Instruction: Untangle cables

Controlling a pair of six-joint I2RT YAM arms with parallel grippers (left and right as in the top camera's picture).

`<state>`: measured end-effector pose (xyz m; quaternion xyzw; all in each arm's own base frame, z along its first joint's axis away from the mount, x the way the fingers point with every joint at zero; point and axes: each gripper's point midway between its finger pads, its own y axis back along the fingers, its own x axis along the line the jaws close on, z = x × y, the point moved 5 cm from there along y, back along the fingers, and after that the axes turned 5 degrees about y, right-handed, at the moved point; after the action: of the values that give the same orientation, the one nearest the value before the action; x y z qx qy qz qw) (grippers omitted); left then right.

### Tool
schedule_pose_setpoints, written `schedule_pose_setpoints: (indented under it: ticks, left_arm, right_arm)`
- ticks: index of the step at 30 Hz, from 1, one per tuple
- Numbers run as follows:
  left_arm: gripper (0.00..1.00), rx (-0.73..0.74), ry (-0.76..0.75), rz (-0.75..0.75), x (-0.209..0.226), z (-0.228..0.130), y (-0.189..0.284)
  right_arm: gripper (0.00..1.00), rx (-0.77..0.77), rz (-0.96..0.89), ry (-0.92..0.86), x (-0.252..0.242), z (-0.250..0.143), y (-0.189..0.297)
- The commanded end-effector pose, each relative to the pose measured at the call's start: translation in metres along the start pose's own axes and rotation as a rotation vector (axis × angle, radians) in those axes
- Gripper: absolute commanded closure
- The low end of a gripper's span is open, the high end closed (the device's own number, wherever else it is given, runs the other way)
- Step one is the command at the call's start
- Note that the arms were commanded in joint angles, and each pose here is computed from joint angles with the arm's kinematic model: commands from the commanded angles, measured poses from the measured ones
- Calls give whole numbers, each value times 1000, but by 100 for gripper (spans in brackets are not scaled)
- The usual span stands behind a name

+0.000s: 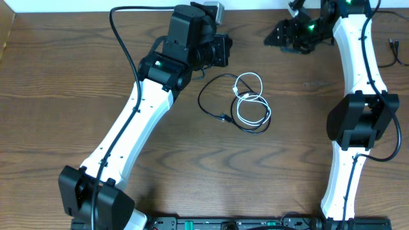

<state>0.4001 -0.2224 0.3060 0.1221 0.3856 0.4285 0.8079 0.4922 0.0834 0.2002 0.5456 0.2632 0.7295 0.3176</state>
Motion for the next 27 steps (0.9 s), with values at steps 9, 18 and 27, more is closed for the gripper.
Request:
schedule_pose_setpoints:
  ticks: [9,18,27]
  left_arm:
    - [86,-7,36,86,32,10,21]
    - [78,9,76,133,53,10,28]
    - [77,-12,73,173,57,13,28]
  right_arm:
    - [26,223,-281,25,2,-47,-32]
    - [27,257,-360,180,-24,-63,-99]
    - [29,227,-420,265,-17,-60,-121]
